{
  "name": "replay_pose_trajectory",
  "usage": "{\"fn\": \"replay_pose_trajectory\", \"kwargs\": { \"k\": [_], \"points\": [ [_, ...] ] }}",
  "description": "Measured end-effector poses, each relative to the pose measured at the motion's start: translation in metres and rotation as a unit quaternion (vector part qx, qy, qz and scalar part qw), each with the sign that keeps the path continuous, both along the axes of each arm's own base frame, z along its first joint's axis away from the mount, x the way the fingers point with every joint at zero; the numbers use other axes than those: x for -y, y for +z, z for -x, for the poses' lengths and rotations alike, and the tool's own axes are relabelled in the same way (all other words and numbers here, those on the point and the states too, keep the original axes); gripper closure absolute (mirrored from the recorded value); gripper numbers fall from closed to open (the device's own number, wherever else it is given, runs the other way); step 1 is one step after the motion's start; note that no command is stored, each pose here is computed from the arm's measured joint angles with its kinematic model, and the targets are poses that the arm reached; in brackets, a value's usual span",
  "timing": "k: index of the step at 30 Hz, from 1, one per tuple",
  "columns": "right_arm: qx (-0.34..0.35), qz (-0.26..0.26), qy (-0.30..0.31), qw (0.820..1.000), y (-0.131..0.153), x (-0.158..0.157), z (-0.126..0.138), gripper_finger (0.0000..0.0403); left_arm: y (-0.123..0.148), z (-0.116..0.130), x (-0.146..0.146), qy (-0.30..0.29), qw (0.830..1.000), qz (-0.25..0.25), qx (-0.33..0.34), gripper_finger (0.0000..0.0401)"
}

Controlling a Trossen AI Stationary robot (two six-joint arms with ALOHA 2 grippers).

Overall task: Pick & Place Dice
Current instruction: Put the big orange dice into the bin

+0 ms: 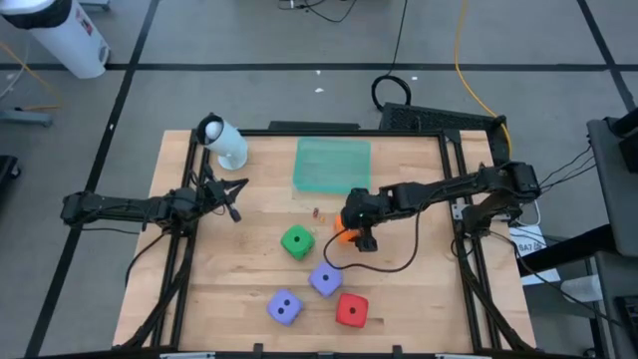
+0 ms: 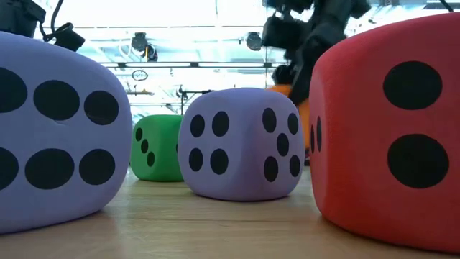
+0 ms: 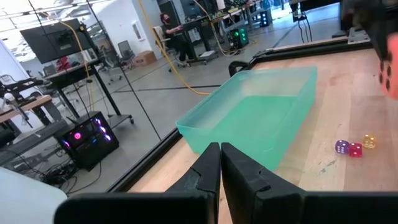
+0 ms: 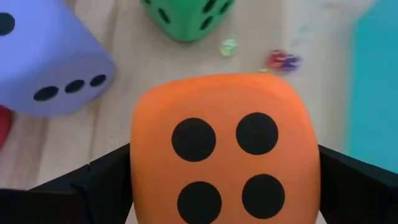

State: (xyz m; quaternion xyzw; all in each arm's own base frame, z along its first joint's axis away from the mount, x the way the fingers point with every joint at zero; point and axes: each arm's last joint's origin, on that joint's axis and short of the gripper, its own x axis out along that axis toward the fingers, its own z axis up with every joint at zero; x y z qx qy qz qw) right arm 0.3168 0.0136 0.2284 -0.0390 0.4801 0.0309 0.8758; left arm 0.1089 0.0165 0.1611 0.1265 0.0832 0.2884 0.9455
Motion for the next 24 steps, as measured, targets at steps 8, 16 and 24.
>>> {"fn": "replay_pose_trajectory", "kwargs": {
  "k": [8, 16, 24],
  "points": [
    [0.068, 0.115, -0.051, 0.99, 0.06, 0.045, -0.001, 0.001, 0.0, 0.0, 0.0, 0.001, 1.0, -0.003, 0.0, 0.0375],
    [0.049, 0.133, -0.093, 0.986, 0.052, 0.134, 0.006, 0.001, 0.0, 0.0, 0.0, 0.001, 1.0, -0.006, -0.002, 0.0375],
    [0.017, 0.124, -0.115, 0.986, 0.009, 0.187, -0.002, 0.001, 0.001, 0.0, 0.0, 0.0, 1.0, -0.02, -0.01, 0.0375]
  ]
}}
